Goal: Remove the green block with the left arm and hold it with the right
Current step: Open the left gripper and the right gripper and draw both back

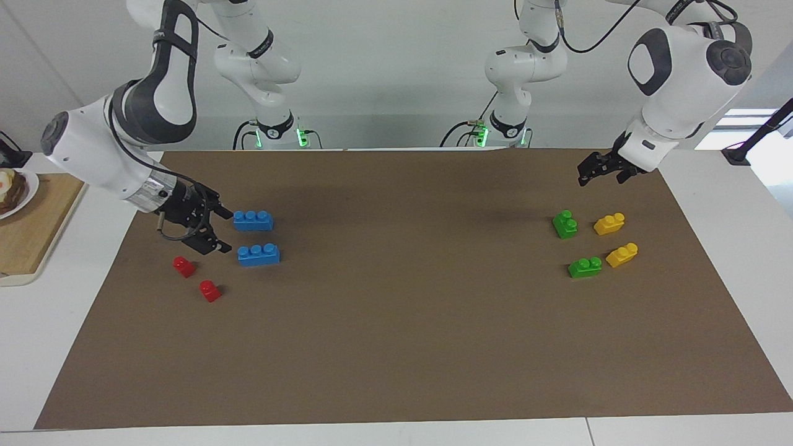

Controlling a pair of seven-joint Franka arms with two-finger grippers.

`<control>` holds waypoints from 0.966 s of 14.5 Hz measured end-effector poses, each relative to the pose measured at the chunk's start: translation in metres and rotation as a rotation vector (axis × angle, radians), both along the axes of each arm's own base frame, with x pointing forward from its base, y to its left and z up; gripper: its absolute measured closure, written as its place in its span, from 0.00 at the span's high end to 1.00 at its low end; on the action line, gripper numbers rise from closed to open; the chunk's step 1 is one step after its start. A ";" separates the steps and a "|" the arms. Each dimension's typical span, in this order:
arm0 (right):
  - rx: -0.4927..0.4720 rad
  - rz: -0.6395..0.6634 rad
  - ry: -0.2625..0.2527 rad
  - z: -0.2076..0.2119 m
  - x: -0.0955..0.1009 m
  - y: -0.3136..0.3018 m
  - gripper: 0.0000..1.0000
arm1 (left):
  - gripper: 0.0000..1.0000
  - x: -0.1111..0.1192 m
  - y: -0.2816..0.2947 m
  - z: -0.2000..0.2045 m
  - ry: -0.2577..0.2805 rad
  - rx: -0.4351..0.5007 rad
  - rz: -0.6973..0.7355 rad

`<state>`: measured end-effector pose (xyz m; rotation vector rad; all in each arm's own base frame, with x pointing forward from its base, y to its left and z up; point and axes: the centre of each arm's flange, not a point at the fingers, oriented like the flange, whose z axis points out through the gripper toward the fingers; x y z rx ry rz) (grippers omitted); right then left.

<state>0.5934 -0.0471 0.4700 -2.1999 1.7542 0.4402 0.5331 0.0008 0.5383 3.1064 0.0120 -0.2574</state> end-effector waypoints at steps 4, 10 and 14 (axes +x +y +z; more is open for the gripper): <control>-0.031 0.136 -0.004 0.046 0.000 0.013 1.00 | 1.00 -0.001 -0.019 0.008 -0.010 0.018 -0.041; -0.123 0.549 -0.120 0.111 -0.025 0.047 1.00 | 1.00 0.002 -0.033 0.042 -0.013 0.032 -0.071; -0.217 0.847 -0.187 0.134 -0.040 0.054 1.00 | 1.00 0.012 -0.034 0.048 -0.026 0.030 -0.073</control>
